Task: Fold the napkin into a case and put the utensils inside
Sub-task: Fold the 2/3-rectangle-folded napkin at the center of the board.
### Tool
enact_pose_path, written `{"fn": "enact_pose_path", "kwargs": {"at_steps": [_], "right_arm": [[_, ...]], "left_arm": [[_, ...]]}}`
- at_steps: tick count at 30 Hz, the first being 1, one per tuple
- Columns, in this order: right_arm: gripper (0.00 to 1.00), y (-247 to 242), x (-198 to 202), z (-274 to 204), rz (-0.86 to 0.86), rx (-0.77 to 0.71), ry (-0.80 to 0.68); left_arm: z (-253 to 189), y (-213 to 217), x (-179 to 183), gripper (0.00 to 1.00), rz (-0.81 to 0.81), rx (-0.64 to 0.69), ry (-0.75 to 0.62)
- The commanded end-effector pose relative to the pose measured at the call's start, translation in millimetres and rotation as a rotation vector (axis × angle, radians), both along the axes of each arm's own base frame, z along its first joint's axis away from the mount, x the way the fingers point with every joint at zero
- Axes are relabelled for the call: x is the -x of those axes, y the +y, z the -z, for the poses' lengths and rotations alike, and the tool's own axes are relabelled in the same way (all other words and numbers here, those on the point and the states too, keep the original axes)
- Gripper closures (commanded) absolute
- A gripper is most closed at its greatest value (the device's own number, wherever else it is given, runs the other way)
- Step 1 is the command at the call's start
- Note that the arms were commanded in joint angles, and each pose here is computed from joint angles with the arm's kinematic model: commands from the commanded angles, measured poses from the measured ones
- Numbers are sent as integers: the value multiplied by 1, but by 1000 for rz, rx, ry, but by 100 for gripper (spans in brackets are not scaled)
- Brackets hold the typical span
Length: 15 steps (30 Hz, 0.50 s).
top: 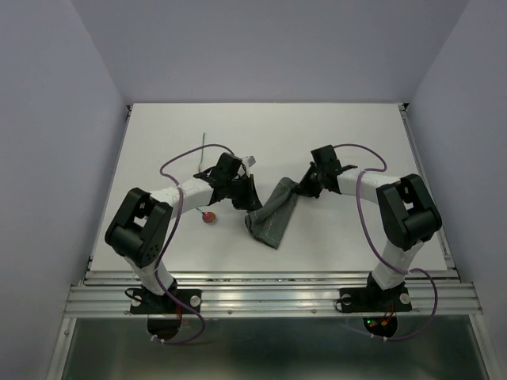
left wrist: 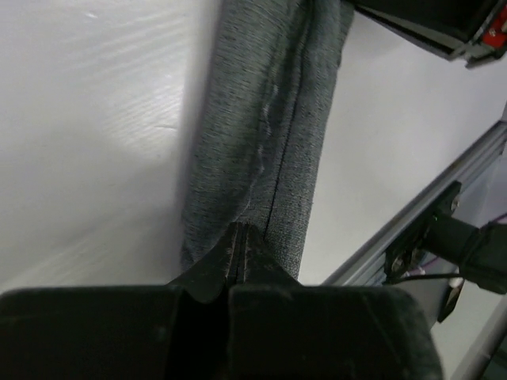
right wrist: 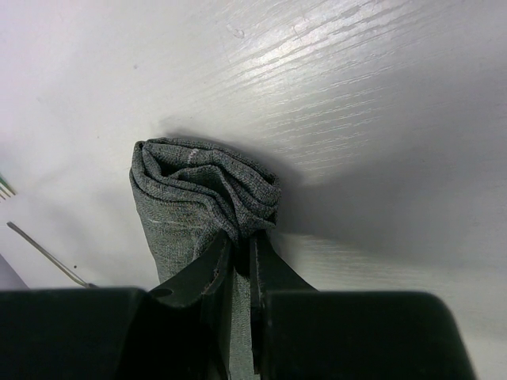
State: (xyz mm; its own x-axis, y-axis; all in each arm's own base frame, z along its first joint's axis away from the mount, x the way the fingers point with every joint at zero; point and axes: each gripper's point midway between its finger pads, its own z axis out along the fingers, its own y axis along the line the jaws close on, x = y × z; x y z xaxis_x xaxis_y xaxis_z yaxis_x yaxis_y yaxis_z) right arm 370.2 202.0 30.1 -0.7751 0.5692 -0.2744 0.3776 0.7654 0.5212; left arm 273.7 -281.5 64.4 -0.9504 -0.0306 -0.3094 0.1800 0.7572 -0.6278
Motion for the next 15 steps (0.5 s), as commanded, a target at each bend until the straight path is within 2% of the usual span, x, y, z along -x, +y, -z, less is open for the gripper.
{"fn": "enact_pose_path", "kwargs": {"at_steps": [1,8,15], "right_arm": [[99,-17,14,31,49,73,86],[99,-17,14,32,69,64,94],[99,-17,16,34,70,65,101]], "left_arm": [[-17,-24,20,100,145,84,-21],[-9,-54,40,100,202,98,26],[17,-66,41,100,202,71,55]]}}
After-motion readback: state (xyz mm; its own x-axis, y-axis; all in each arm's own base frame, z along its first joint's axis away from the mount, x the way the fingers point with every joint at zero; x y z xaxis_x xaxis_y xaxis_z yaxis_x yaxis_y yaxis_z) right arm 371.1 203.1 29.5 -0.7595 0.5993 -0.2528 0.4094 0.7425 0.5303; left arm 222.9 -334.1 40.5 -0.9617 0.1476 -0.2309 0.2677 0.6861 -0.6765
